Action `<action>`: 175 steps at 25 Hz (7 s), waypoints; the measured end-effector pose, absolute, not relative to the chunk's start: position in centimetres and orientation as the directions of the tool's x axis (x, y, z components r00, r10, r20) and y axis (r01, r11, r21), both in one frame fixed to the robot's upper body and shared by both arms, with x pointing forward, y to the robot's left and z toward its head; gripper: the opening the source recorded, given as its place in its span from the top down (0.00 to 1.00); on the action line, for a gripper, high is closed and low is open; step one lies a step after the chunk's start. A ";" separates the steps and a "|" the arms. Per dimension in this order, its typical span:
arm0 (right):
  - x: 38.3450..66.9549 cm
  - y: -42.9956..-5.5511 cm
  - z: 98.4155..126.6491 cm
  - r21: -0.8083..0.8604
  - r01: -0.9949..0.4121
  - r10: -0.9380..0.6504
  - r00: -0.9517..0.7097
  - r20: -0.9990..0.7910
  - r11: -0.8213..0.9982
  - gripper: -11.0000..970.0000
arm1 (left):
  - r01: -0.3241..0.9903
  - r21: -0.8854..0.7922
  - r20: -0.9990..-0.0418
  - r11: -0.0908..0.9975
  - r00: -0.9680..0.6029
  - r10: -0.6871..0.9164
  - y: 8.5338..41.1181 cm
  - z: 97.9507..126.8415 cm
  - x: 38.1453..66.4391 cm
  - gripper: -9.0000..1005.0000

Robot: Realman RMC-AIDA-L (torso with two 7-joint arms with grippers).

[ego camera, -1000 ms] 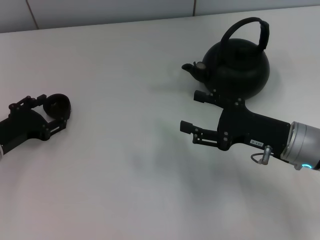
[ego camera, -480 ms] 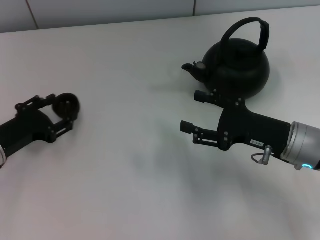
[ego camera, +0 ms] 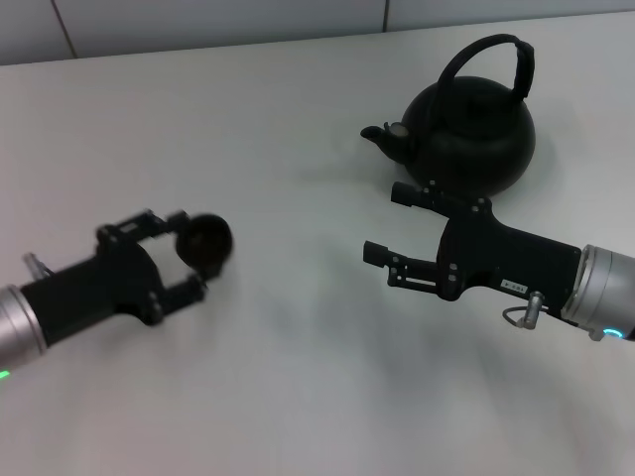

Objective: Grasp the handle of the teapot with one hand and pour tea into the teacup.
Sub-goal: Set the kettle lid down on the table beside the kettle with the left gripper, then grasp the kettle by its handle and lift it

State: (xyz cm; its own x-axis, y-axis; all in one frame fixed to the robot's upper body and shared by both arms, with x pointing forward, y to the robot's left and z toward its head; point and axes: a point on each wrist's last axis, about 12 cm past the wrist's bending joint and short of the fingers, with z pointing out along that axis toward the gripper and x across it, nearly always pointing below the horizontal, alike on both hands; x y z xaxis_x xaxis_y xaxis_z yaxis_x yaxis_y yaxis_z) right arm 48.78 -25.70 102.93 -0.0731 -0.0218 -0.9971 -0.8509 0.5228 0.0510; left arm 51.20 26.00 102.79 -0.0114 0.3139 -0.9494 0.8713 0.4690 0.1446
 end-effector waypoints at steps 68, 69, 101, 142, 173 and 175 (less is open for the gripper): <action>49.1 -25.5 103.1 0.041 -0.852 -0.020 -0.061 -0.998 0.521 0.15 | 0.898 0.152 -0.911 0.412 -0.034 0.412 25.4 101.3 50.3 0.26; 49.1 -25.5 103.1 0.042 -0.852 -0.020 -0.061 -0.998 0.521 0.15 | 0.898 0.152 -0.911 0.413 -0.035 0.411 25.4 101.3 50.3 0.25; 48.8 -26.2 102.8 0.046 -0.832 -0.026 -0.072 -0.997 0.553 0.15 | 0.943 0.194 -0.954 0.269 0.118 0.274 29.8 106.8 47.3 0.19; 47.0 -31.4 102.2 0.093 -0.520 0.100 -0.014 -0.995 0.849 0.15 | 0.964 0.028 -0.922 0.263 -0.077 0.380 31.0 107.9 50.0 0.14; 52.2 -30.7 102.7 0.122 -0.361 0.119 -0.029 -0.992 0.924 0.15 | 0.957 0.029 -0.918 0.287 -0.088 0.386 30.8 107.7 50.2 0.14; 52.5 -30.8 102.7 0.127 -0.347 0.124 -0.031 -0.992 0.929 0.15 | 0.956 0.032 -0.918 0.291 -0.087 0.387 30.9 107.7 50.3 0.14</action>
